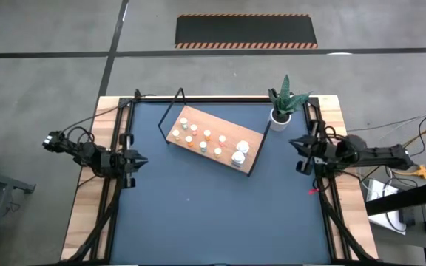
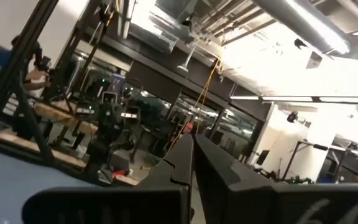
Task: Pick and place medicine bottles onto shelf by color
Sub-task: Return to Home Position
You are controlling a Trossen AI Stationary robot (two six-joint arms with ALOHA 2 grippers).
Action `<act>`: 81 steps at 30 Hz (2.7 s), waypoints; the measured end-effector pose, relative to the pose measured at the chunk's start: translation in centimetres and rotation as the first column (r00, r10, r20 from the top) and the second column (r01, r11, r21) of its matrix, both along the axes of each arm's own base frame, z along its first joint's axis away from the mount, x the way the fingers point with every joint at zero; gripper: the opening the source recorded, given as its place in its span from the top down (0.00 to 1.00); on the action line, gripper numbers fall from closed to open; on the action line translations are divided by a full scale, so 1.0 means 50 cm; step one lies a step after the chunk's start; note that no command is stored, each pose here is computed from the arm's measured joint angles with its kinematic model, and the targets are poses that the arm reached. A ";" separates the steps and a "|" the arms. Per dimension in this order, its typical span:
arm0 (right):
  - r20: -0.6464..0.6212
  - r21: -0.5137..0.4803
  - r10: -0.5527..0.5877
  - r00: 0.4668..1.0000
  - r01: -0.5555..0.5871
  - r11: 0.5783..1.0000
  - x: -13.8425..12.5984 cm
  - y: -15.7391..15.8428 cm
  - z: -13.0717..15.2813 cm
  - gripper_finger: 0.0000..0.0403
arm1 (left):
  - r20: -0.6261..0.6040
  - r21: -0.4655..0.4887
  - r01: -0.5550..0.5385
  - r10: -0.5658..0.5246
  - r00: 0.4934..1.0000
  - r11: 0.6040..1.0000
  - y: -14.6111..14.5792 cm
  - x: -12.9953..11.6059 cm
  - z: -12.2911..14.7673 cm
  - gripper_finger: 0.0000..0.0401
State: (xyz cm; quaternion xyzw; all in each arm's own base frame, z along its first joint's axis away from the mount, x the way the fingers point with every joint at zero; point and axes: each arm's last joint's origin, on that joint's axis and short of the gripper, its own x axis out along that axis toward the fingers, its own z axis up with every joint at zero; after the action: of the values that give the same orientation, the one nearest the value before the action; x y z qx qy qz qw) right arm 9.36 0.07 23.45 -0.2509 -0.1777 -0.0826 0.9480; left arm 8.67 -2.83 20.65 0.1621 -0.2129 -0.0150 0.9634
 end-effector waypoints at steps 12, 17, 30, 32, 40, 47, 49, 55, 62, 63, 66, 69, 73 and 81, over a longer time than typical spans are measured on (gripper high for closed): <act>-0.050 0.116 0.055 0.997 -0.049 0.992 -0.002 0.000 -0.074 0.98 | -0.014 -0.026 -0.054 0.054 0.998 0.998 0.003 0.001 -0.002 0.97; -0.039 0.145 0.047 0.998 -0.041 0.989 -0.003 -0.001 -0.072 0.98 | 0.001 -0.114 -0.112 0.113 0.994 0.987 0.010 -0.002 0.006 0.97; -0.052 0.525 -0.144 0.988 0.150 0.838 0.003 -0.018 -0.085 0.98 | -0.016 -0.110 -0.118 0.117 0.993 0.987 0.008 0.001 0.003 0.97; -0.055 0.534 -0.140 0.989 0.147 0.832 0.004 -0.018 -0.086 0.98 | -0.015 -0.111 -0.118 0.117 0.993 0.987 0.009 0.001 0.004 0.97; -0.020 0.623 -0.109 0.994 0.098 0.776 0.000 -0.018 -0.086 0.98 | -0.016 -0.110 -0.118 0.117 0.993 0.987 0.009 0.001 0.004 0.97; -0.084 0.730 -0.111 0.990 0.137 0.670 -0.001 -0.020 -0.109 0.98 | -0.015 -0.110 -0.118 0.117 0.993 0.987 0.009 0.001 0.004 0.97; -0.149 0.717 -0.092 0.985 0.171 0.675 0.001 -0.018 -0.122 0.98 | -0.015 -0.110 -0.118 0.117 0.993 0.987 0.009 0.001 0.004 0.97; -0.202 0.609 -0.036 0.979 0.155 0.778 0.003 -0.011 -0.124 0.98 | -0.017 -0.109 -0.118 0.116 0.993 0.987 0.008 0.001 0.003 0.97; -0.280 0.361 -0.039 0.959 0.143 0.922 0.004 -0.004 -0.126 0.98 | -0.017 -0.108 -0.118 0.116 0.993 0.987 0.008 0.002 0.003 0.97; -0.282 0.353 -0.044 0.958 0.146 0.924 0.004 -0.004 -0.126 0.98 | -0.017 -0.109 -0.118 0.116 0.993 0.987 0.008 0.001 0.003 0.97; -0.286 0.339 -0.051 0.957 0.151 0.928 0.004 -0.004 -0.126 0.98 | -0.017 -0.109 -0.118 0.116 0.993 0.987 0.008 0.001 0.003 0.97; -0.322 0.328 -0.054 0.945 0.165 0.930 0.009 -0.004 -0.132 0.98 | -0.017 -0.108 -0.117 0.116 0.993 0.987 0.008 0.001 0.003 0.97; -0.377 0.356 -0.040 0.925 0.184 0.916 0.018 -0.003 -0.143 0.98 | -0.017 -0.108 -0.117 0.116 0.993 0.987 0.008 0.001 0.003 0.97; -0.347 0.483 0.003 0.938 0.176 0.858 0.030 -0.002 -0.142 0.98 | -0.017 -0.108 -0.118 0.116 0.993 0.987 0.008 0.001 0.003 0.97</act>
State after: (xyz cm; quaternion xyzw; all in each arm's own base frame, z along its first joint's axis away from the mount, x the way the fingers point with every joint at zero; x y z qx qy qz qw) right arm 10.84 -0.04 16.37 -0.0109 0.0259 -0.1255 0.9917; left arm 8.74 -2.41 20.82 0.1214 -0.1983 0.0524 0.9712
